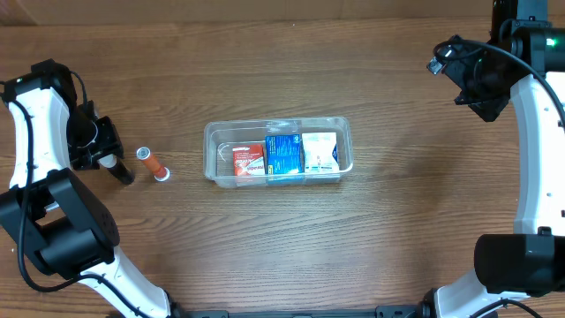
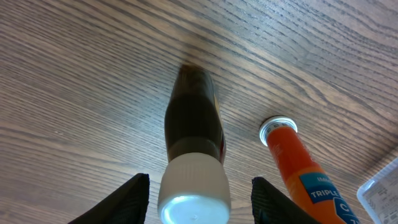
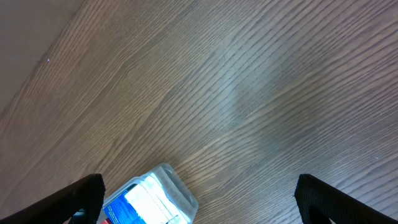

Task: Pack container
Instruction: 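Grasp the black bottle with white cap using the left gripper, then place the black bottle upright in the container's left end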

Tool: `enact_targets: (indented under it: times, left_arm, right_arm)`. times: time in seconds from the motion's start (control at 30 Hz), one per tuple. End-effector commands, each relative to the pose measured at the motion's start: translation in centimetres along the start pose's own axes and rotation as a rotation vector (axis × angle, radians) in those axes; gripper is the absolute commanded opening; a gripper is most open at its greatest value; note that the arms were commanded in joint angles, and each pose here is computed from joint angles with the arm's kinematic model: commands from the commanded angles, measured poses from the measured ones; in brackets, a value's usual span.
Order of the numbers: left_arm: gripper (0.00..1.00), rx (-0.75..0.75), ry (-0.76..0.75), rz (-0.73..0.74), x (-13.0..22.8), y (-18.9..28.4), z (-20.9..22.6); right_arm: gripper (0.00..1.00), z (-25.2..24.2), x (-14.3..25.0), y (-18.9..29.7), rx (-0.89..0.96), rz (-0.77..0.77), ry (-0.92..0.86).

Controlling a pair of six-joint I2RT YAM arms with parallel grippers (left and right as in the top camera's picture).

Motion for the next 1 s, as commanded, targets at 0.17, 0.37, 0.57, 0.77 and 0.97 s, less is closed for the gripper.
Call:
enact_targets:
  times: [0.17, 0.37, 0.57, 0.77, 0.97]
  left_arm:
    - [0.38, 0.023, -0.011, 0.018, 0.0, -0.9, -0.2]
    - [0.08, 0.019, -0.035, 0.042, 0.6, -0.8, -0.1]
    - [0.04, 0.002, -0.022, -0.095, -0.6, 7.2, 0.1]
    - [0.04, 0.060, -0.196, -0.482, 1.7, 22.4, -6.7]
    - [0.04, 0.166, -0.494, -0.487, 5.7, 23.1, -17.4]
  right_arm:
    - [1.00, 0.2, -0.1, 0.3, -0.013, -0.007, 0.001]
    - [1.00, 0.2, -0.1, 0.3, -0.014, -0.007, 0.001]
    - [1.00, 0.2, -0.1, 0.3, -0.014, -0.007, 0.001]
    - [1.00, 0.2, -0.1, 0.3, -0.014, -0.007, 0.001]
    - [1.00, 0.2, -0.1, 0.3, -0.014, -0.007, 0.001]
Point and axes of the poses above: each gripper's point midway between its finger pads, its own y axis back along the fingers, its own z axis along the line the jaws close on, x = y × z, the point moved 2 cm from there along y, back along the fingers, and after that the axes turned 5 degrees about -y, right-handed, at the moved point
